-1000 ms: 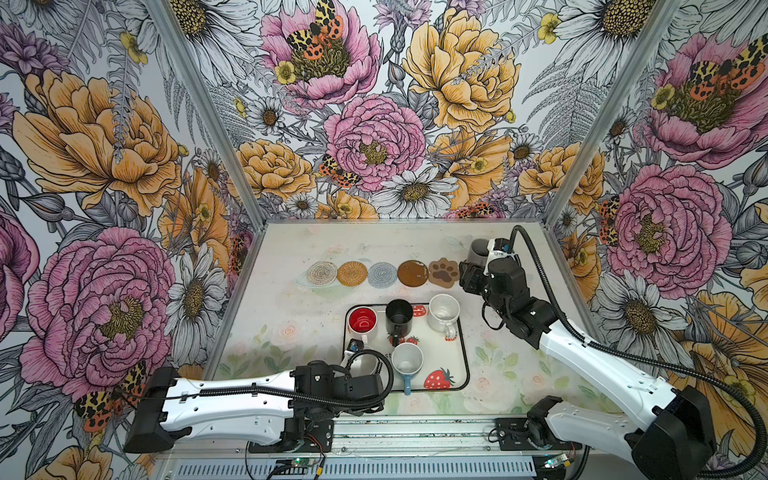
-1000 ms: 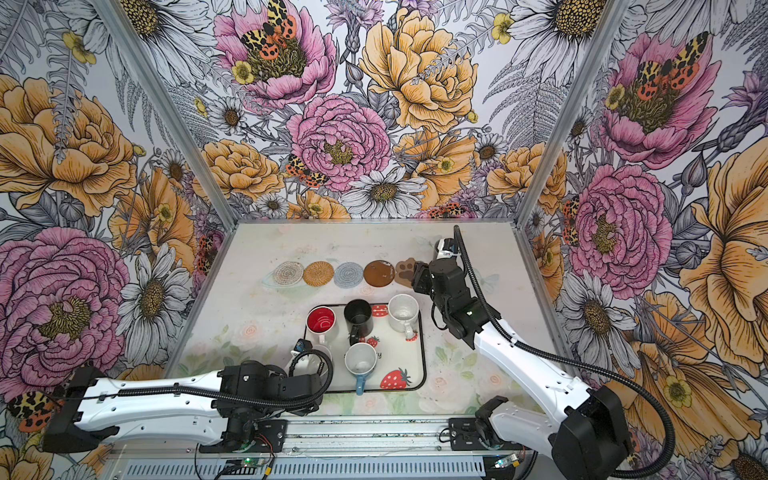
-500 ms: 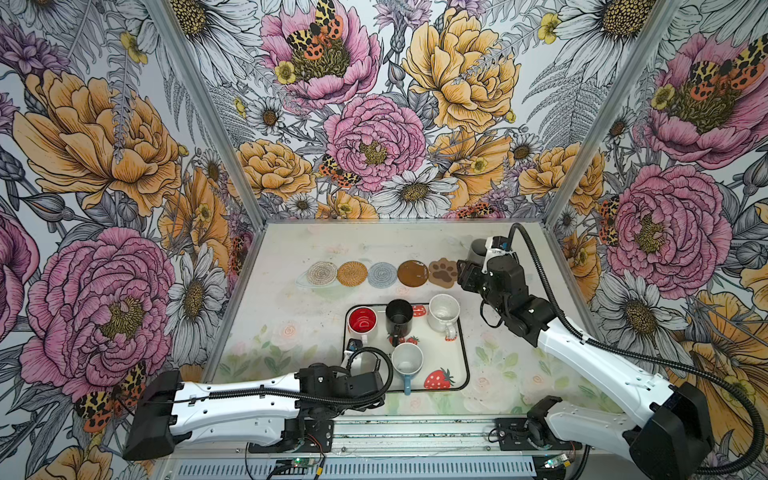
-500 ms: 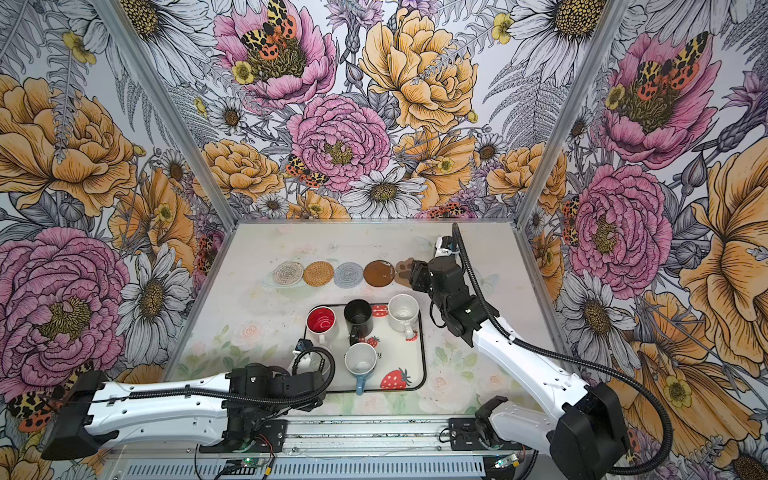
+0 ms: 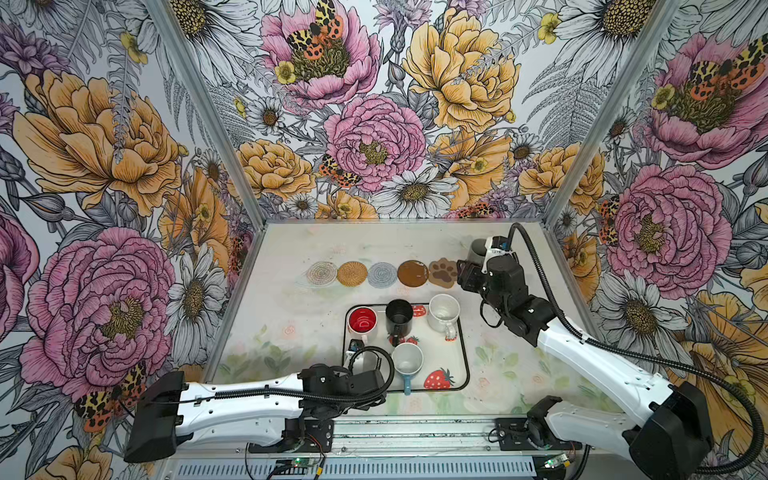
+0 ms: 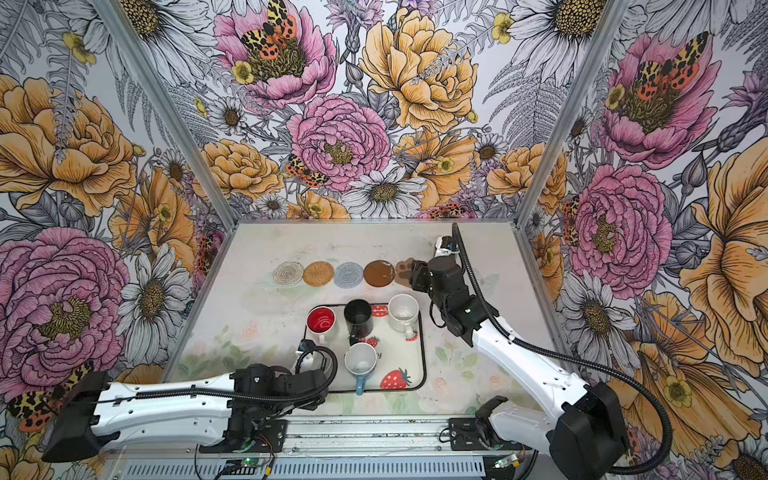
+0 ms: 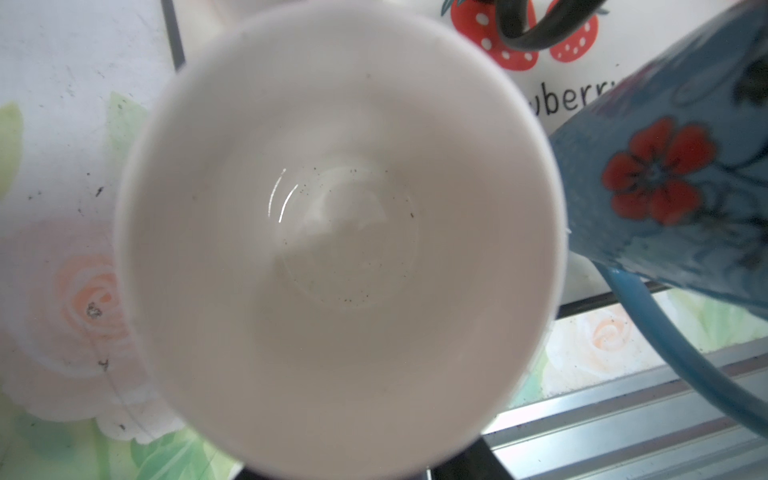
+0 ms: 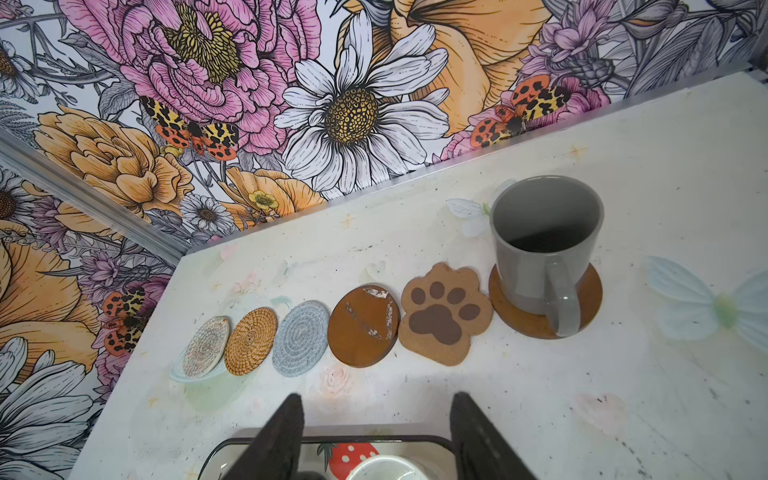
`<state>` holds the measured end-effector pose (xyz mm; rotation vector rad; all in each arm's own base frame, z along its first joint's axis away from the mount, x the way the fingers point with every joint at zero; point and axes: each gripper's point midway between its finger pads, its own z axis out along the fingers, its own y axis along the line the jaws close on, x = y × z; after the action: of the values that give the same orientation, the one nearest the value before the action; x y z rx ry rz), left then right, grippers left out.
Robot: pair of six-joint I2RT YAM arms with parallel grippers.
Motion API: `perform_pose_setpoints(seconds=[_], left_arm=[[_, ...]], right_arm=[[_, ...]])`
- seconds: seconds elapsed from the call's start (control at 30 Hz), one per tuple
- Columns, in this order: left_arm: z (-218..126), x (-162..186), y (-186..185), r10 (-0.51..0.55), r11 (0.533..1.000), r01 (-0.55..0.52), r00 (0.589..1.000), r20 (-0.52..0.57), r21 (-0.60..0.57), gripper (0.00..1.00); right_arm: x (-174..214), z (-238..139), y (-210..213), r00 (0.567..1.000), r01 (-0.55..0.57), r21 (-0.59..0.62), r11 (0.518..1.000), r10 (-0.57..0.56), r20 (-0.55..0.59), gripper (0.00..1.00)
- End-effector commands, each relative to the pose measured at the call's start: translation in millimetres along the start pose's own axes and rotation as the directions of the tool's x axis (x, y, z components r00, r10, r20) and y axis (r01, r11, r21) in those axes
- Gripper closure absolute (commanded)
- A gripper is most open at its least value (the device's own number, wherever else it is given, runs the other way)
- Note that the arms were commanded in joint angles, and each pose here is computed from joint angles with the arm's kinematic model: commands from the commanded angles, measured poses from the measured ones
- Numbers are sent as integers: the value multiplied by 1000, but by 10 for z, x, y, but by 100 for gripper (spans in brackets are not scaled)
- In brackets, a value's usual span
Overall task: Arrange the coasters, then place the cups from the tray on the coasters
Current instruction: 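Close the left gripper on the lavender mug rim and lift it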
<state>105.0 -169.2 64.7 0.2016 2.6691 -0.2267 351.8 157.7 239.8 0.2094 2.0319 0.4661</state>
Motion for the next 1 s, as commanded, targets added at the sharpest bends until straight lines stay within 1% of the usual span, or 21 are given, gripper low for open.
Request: perform_pose_setpoints(seconds=[0.0,0.17,0.27,0.37,0.4,0.7,0.87,0.97], left_arm=[[34,5,-26,-4,1000,4,1000,0,14,63],[43,18,-6,-13,1000,13,1000,0,13,70],[45,22,6,-17,1000,17,1000,2,14,78],[38,26,4,-20,1000,20,1000,0,20,91],[31,25,-2,-22,999,22,1000,-1,25,100],[-20,-13,-42,-30,998,30,1000,8,47,100],[-101,-69,-138,-13,998,11,1000,29,69,100],[-153,-108,-151,-2,999,-1,999,43,55,100]], right_arm=[[-130,-10,124,999,-10,-35,999,11,31,41],[-127,-11,126,999,-10,-36,999,11,30,42],[-120,-11,125,1000,-10,-37,999,11,28,42],[-125,-18,130,1000,-10,-40,999,11,29,42],[-121,-21,127,1000,-10,-40,999,11,29,42],[-128,-49,131,999,-9,-46,999,11,33,42],[-132,-60,126,999,-9,-47,999,11,36,43],[-133,-68,121,999,-9,-46,999,11,38,43]])
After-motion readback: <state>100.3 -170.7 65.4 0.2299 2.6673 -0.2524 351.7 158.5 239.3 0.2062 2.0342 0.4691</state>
